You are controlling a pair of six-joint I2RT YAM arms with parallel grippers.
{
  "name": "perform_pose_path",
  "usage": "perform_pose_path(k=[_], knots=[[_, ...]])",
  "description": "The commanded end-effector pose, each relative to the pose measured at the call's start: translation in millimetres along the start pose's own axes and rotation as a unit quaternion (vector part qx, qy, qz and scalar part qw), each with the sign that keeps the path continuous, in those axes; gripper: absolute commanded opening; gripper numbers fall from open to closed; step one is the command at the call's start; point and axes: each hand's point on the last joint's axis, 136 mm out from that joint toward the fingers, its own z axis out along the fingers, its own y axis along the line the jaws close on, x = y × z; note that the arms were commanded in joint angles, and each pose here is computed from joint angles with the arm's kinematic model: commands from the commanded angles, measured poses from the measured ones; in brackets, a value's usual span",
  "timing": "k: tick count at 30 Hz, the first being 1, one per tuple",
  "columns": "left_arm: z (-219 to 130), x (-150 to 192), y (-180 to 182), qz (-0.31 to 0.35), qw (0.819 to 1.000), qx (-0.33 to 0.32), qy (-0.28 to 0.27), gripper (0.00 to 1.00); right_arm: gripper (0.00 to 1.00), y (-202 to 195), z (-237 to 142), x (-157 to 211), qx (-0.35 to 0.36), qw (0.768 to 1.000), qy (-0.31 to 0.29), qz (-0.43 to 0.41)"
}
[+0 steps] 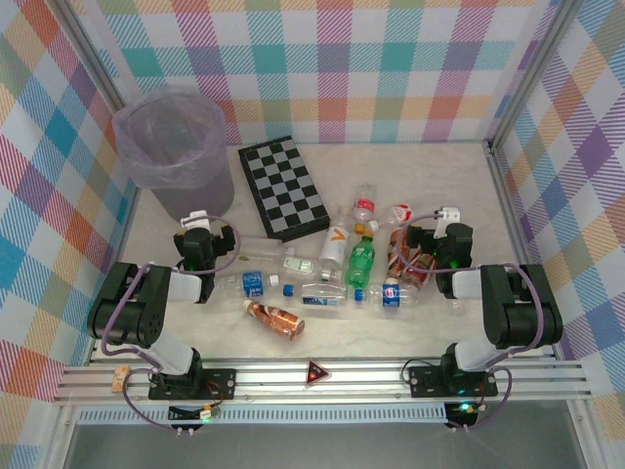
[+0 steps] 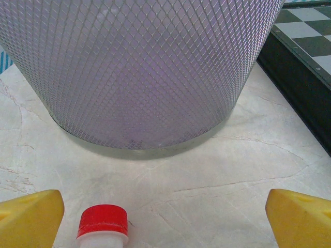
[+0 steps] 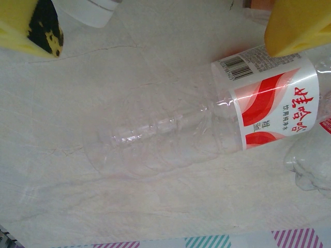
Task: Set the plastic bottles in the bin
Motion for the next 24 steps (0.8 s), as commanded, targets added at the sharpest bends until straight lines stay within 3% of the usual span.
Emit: perform_pose_path(k=[1,18,24], knots=[[-0.9,-2.2,-2.7,0.001,1.0,0.006,-0.008,1.0,0.99,5.5,0.1,-11.7,-0.012,1.0,-0.019,0.002],[-0.7,-3.3,-1.9,-0.001,1.0,0.009,-0.009,1.0,0.99,5.1,0.6,-12.7,-0.015,1.0,-0.018,0.006],[-8.9,-31.6,1.3,0.009,1.0,-0.016,0.01,1.0,1.0,2.4,-9.0,-43.9,-0.001,0.999,0.037,0.008]])
